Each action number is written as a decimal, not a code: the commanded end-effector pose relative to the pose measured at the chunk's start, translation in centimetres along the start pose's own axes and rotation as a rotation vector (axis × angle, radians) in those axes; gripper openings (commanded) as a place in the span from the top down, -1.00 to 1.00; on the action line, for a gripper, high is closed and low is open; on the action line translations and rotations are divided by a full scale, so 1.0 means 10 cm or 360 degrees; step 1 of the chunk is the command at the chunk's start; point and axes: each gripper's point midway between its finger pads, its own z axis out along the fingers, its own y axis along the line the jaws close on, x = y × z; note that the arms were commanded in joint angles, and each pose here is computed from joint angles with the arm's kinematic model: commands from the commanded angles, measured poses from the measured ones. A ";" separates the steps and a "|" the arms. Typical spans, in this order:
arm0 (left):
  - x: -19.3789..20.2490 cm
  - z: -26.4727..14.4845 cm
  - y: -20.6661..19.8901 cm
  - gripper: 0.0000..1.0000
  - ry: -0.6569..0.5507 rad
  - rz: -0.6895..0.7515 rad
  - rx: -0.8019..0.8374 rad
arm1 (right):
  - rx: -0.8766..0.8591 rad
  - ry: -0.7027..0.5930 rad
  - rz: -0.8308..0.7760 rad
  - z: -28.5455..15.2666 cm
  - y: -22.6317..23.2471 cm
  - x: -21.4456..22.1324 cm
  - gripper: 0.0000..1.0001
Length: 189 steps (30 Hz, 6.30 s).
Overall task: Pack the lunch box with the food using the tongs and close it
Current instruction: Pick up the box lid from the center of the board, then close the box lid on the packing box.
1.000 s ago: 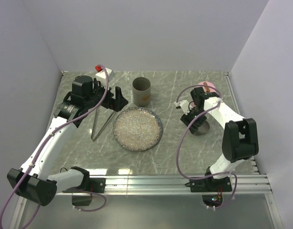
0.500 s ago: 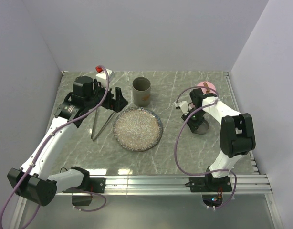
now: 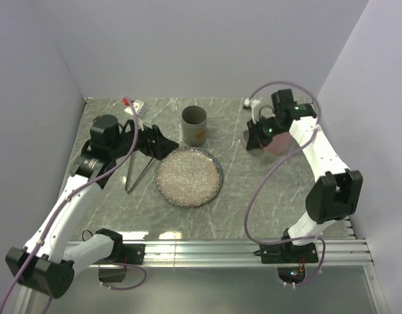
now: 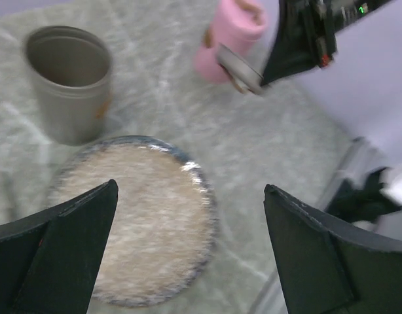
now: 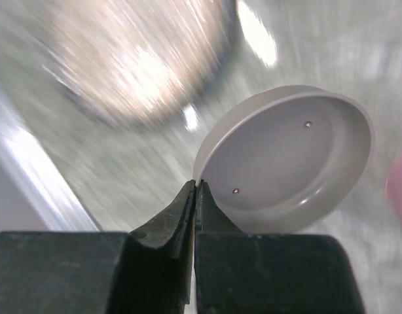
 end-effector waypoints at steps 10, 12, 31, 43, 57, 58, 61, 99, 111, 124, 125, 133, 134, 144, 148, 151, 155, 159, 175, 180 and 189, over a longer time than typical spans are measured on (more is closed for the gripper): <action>-0.62 -0.31 -0.90 -0.98 -0.0448 -0.0549 0.0815 | -0.0602 -0.1452 -0.0193 -1.69 1.53 -1.57 1.00; -0.73 -0.29 -0.87 -0.97 -0.0522 -0.0646 0.0824 | -0.0670 -0.1519 -0.0278 -1.81 1.74 -1.64 1.00; -0.98 -0.01 -0.80 -0.47 -0.0566 -0.0947 0.0836 | -0.0924 -0.1555 -0.0298 -1.68 2.39 -1.95 1.00; -1.03 0.14 -0.81 -0.37 -0.0518 -0.1040 0.0795 | -0.0981 -0.1529 -0.0309 -1.62 2.50 -1.99 1.00; -1.06 0.19 -1.00 0.13 -0.0497 -0.0988 0.0906 | -0.0988 -0.1542 -0.0334 -1.62 2.54 -2.08 1.00; -1.07 0.18 -1.01 0.17 -0.0497 -0.0995 0.0916 | -0.0988 -0.1539 -0.0330 -1.61 2.53 -2.08 1.00; -1.12 0.13 -1.06 0.33 -0.0521 -0.0972 0.0967 | -0.0994 -0.1530 -0.0329 -1.60 2.54 -2.07 1.00; -1.03 1.44 1.15 0.99 0.0315 0.0383 -0.0585 | -0.0040 -0.1238 0.0133 -1.48 0.69 -1.37 -0.99; -0.49 1.91 1.06 0.99 0.0537 0.0489 -0.0433 | 0.0023 -0.1220 0.0121 -1.46 0.64 -1.32 -1.00; -0.17 2.15 1.05 0.99 0.0637 0.0410 -0.0284 | 0.0049 -0.1190 0.0120 -1.41 0.61 -1.26 -0.99; -0.15 2.16 1.05 0.99 0.0643 0.0404 -0.0280 | 0.0052 -0.1186 0.0125 -1.40 0.59 -1.26 -1.00; 0.01 2.22 1.09 0.97 0.0697 0.0371 -0.0265 | 0.0046 -0.1175 0.0136 -1.38 0.58 -1.26 -0.99; 0.02 2.22 1.10 0.94 0.0705 0.0372 -0.0269 | 0.0043 -0.1173 0.0137 -1.38 0.58 -1.26 -0.99; 0.17 2.27 1.13 0.55 0.0751 0.0324 -0.0244 | 0.0027 -0.1144 0.0152 -1.34 0.59 -1.22 -0.99; 0.22 2.28 1.12 0.54 0.0758 0.0249 -0.0208 | 0.0034 -0.1139 0.0150 -1.34 0.59 -1.20 -0.99; 0.22 2.27 1.17 0.53 0.0742 0.0173 -0.0182 | 0.0028 -0.1137 0.0152 -1.33 0.60 -1.19 -0.99; 0.25 2.24 1.24 0.28 0.0738 0.0099 -0.0163 | 0.0024 -0.1137 0.0148 -1.34 0.61 -1.19 -0.99; 0.18 2.21 1.28 0.16 0.0703 0.0071 -0.0166 | 0.0017 -0.1135 0.0152 -1.34 0.62 -1.18 -0.99; -0.78 1.93 0.92 0.00 0.0197 0.0159 -0.0043 | -0.0020 -0.1119 0.0166 -1.27 0.65 -1.12 -0.99; -0.82 1.97 1.07 0.10 0.0172 0.0131 -0.0157 | -0.0018 -0.1128 0.0160 -1.28 0.66 -1.11 -0.99; -0.51 2.13 1.42 0.32 0.0281 0.0118 -0.0324 | -0.0010 -0.1116 0.0152 -1.25 0.66 -1.07 -0.99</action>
